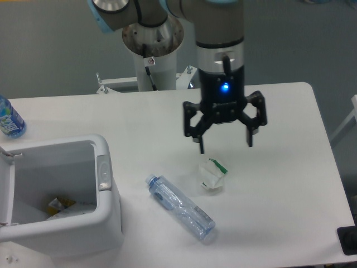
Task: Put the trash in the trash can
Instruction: 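Lower the open gripper over the white-and-green paper wrapper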
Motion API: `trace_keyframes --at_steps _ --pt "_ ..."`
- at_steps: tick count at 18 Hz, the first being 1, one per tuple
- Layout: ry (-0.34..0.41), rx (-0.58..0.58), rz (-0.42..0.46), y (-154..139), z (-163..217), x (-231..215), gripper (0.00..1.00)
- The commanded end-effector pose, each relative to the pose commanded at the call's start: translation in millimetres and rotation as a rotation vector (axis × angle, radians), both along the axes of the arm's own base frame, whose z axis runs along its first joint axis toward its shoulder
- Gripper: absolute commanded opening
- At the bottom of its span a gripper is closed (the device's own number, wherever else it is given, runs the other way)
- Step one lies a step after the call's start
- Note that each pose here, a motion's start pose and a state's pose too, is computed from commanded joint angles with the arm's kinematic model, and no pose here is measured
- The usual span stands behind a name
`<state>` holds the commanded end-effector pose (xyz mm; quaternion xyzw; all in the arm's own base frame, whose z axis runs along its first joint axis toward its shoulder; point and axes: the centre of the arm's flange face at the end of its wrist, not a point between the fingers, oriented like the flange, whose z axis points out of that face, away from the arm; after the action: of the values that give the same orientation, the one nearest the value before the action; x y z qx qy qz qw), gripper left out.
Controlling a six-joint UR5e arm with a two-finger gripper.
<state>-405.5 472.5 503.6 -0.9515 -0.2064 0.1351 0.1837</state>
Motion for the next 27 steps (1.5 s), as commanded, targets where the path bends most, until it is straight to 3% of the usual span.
trace_keyframes --at_steps 3,11,16,23,27 --pt "-0.010 -0.066 -0.009 -4 -27 2 1.00" --pt "-0.132 -0.215 -0.004 -13 -129 15 1.00" --pt "-0.193 -0.269 -0.043 0 -187 37 1.00" --pt "-0.234 -0.304 -0.065 4 -225 51 1.00" --pt "-0.207 -0.303 -0.063 12 -248 39 1.00"
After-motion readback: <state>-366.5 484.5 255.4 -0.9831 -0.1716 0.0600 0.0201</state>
